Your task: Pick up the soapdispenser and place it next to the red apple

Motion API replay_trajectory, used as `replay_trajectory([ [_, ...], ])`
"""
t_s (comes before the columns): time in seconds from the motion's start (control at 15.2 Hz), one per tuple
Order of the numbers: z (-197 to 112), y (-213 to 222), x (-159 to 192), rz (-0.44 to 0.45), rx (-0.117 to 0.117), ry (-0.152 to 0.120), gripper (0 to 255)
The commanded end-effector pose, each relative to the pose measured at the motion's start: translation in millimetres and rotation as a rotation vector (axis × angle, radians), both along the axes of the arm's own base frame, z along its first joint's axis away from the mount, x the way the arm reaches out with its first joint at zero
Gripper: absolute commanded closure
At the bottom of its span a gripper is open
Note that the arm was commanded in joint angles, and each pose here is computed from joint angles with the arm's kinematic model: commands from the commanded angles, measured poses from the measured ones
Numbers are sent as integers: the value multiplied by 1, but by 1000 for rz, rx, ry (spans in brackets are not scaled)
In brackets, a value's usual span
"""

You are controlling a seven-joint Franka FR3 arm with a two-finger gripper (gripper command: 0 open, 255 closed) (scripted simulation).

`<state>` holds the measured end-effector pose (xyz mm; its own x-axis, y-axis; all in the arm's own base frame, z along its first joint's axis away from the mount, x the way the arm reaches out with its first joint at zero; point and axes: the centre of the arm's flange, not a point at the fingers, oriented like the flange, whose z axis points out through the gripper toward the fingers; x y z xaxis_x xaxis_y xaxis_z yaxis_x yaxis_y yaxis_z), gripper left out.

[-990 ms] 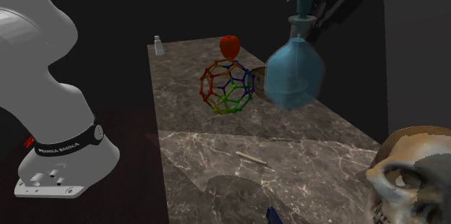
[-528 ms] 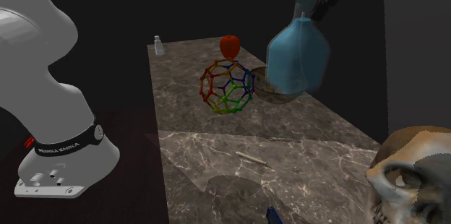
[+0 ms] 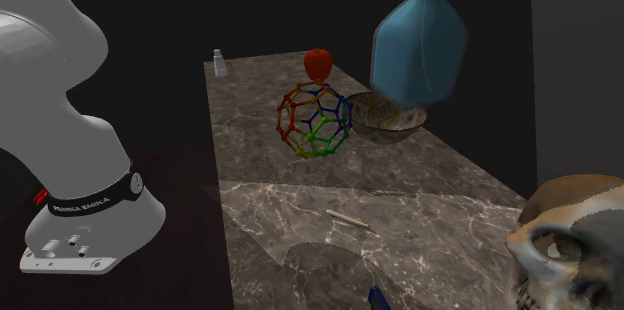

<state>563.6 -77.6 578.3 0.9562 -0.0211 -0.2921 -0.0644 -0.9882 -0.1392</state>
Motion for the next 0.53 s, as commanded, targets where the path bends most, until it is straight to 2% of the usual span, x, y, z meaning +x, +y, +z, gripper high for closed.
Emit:
replay_trajectory([
  [0.0, 10, -1, -1, 0, 0, 0, 255],
  [0.46, 47, -1, -1, 0, 0, 0, 255],
])
